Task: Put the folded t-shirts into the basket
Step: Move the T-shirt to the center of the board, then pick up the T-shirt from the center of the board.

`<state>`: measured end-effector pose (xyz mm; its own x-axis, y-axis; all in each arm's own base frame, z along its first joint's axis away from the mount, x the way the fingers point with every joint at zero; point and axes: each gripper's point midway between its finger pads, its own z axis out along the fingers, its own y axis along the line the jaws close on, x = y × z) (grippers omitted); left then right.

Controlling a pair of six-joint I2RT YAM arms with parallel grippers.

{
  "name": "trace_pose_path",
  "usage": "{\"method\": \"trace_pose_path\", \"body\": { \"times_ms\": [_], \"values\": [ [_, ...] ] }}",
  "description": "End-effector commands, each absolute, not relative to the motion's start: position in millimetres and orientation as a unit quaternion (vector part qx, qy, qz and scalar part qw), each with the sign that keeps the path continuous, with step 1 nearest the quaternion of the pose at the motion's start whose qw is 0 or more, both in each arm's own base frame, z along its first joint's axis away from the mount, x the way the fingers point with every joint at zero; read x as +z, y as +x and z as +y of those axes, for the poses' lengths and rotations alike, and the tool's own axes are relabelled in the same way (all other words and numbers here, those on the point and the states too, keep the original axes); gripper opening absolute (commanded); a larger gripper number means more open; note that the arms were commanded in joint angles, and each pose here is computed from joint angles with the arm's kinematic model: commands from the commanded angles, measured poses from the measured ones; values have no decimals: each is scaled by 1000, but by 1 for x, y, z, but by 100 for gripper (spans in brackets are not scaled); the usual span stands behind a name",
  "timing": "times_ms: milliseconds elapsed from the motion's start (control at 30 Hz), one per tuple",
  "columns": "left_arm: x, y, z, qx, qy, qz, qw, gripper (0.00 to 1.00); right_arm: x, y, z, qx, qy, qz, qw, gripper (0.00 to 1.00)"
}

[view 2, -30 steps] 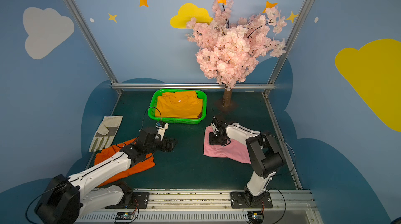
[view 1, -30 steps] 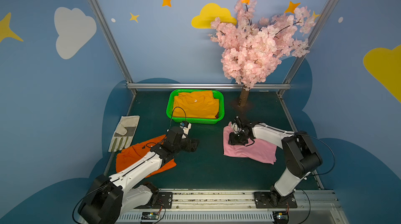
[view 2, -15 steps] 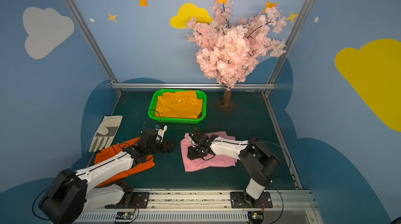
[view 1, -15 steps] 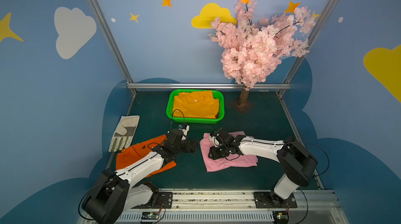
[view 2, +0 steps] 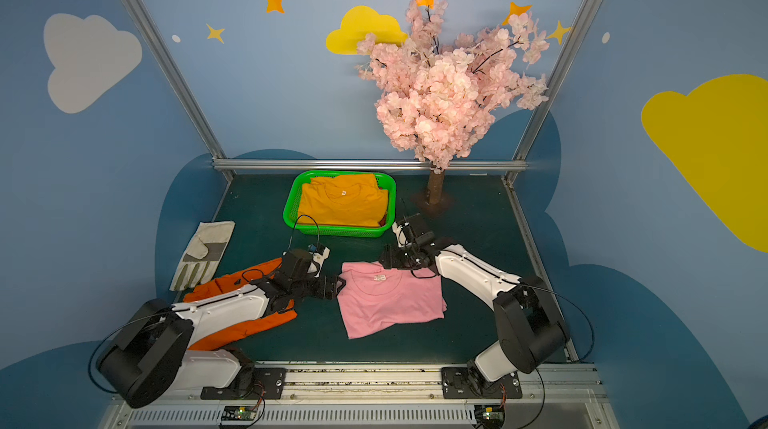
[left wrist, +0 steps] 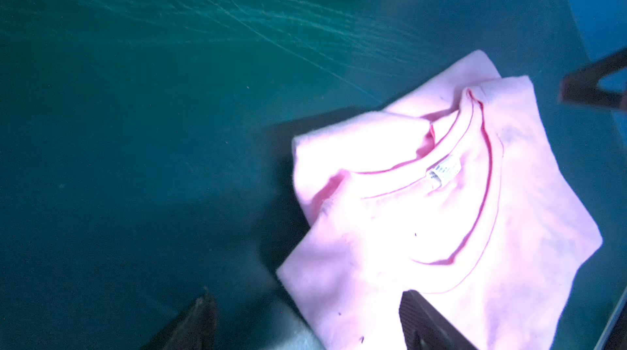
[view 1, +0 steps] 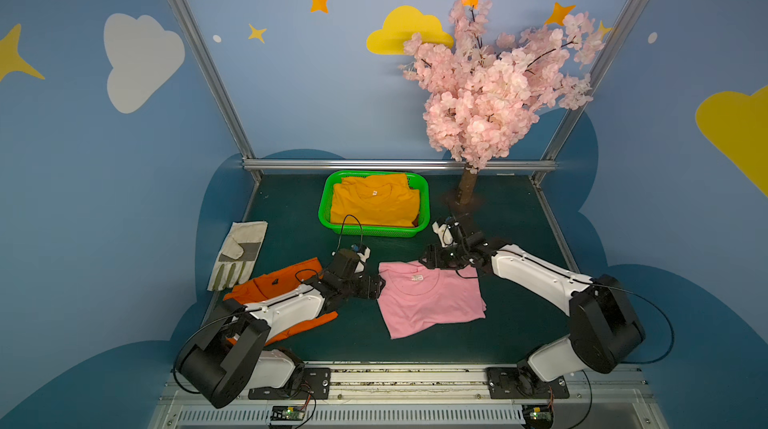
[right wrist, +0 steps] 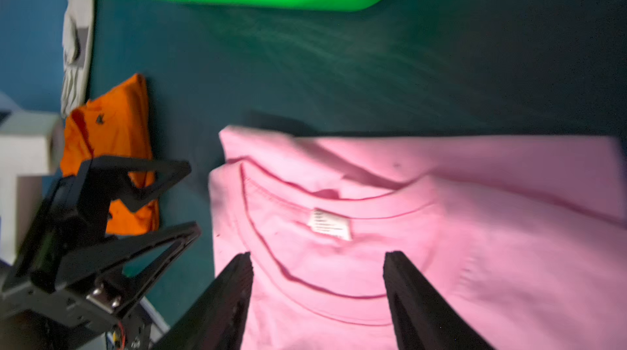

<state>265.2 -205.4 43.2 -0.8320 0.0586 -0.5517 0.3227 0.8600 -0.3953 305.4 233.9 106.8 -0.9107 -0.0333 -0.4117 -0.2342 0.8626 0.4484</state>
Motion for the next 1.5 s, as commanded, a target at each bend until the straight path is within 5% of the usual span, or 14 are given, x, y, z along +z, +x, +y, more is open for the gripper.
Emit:
{"method": "trace_pose_path", "body": {
  "times_ms": [0,267,667,900,1167,1267,1467],
  "values": [
    [49,272,-222,-265,114,917,276,87,86,307,182,185,-50,965,176,71],
    [29,272,-238,-268,125,922,250,85,50,328,129,147,-8,981,124,79],
    [9,265,-247,-279,121,925,227,78,15,321,159,176,-40,981,69,72],
    [1,261,-246,-285,116,925,221,66,-2,313,173,183,-50,980,52,42],
    [4,265,-250,-298,111,919,232,32,15,320,182,214,-54,971,91,8],
    [10,267,-250,-307,110,915,239,20,30,322,189,246,-57,961,117,0],
    [34,272,-247,-332,99,899,266,3,72,320,190,288,-61,937,188,0]
  ]
}}
